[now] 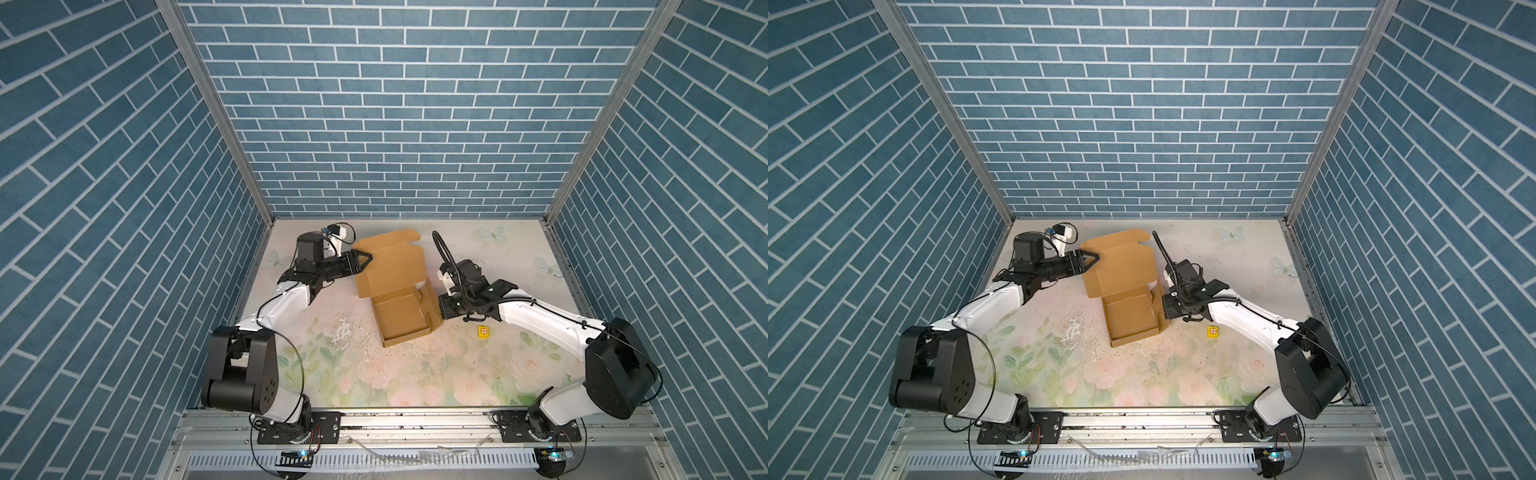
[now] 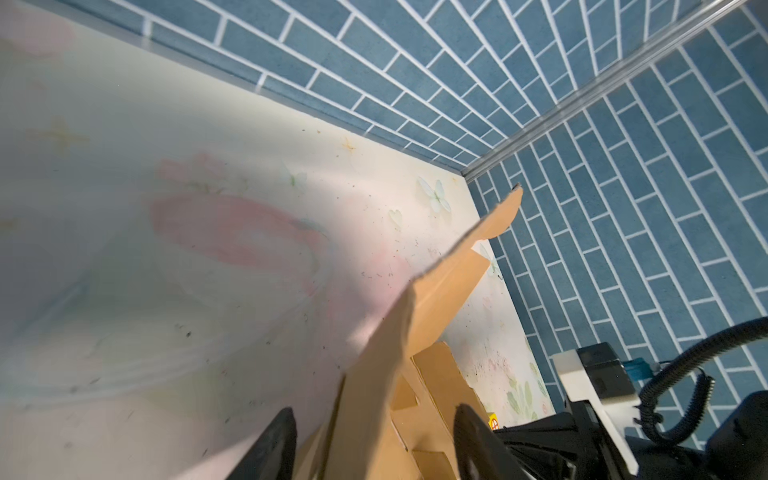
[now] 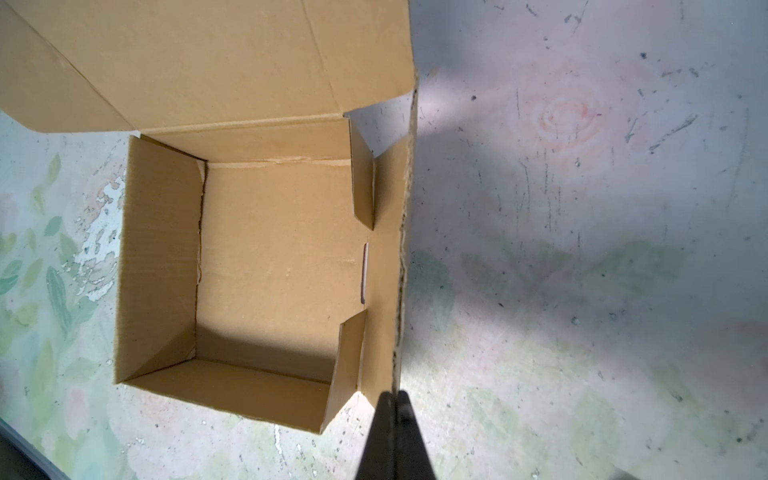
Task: Fold the paper box
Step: 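Swing the lid down with the left gripper while the right gripper steadies the box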
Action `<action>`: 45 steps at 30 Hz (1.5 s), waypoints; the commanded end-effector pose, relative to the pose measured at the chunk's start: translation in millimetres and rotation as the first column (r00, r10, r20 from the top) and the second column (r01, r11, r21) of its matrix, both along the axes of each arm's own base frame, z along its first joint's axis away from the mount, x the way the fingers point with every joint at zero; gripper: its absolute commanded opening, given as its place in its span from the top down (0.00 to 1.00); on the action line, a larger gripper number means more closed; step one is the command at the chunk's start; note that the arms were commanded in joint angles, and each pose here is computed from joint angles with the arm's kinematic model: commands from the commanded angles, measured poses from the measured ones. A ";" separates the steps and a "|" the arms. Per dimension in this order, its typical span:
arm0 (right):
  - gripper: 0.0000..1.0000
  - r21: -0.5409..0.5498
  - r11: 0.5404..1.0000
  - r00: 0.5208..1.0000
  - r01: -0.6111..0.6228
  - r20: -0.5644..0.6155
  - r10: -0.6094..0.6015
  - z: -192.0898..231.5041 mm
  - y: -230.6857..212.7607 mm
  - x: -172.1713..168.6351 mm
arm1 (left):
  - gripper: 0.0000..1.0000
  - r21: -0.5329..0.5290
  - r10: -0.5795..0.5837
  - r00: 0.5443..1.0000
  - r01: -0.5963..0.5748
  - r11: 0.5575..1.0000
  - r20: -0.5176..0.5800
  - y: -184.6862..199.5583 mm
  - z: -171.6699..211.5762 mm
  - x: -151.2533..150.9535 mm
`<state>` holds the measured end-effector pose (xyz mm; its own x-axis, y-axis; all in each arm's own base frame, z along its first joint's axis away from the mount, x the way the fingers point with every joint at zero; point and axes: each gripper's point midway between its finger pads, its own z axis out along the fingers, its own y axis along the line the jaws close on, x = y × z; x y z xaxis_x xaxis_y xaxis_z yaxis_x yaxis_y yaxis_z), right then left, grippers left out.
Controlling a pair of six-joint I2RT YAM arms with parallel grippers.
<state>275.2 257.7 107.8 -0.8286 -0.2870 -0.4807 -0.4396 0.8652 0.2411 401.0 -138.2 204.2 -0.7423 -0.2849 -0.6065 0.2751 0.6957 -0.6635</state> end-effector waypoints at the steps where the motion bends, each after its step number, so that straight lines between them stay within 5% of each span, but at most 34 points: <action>1: 1.00 -0.024 0.999 0.999 -0.023 0.029 0.023 6.7 2.9 3.8 | 0.33 0.089 0.031 0.988 -0.017 0.996 -0.150 28.3 -1.3 -28.8; 8: 1.00 -0.001 0.999 0.998 -0.038 0.050 0.038 14.1 8.8 4.4 | 0.36 -0.021 0.018 0.950 -0.026 0.999 -0.313 25.3 22.9 -67.1; 16: 1.00 -0.001 0.998 0.995 -0.069 0.075 0.069 23.0 22.0 7.5 | 0.49 -0.192 0.010 0.874 -0.118 0.974 -0.486 -32.8 -4.1 -55.9; 28: 1.00 -0.073 0.992 0.989 -0.105 0.099 0.112 23.2 38.4 4.2 | 0.57 -0.219 -0.028 0.760 -0.151 0.964 -0.649 -99.1 -40.9 -52.0; 45: 1.00 -0.126 0.976 0.977 -0.179 0.095 0.192 14.4 60.4 1.7 | 0.57 -0.199 -0.027 0.748 -0.142 0.970 -0.663 -127.9 -58.9 -20.0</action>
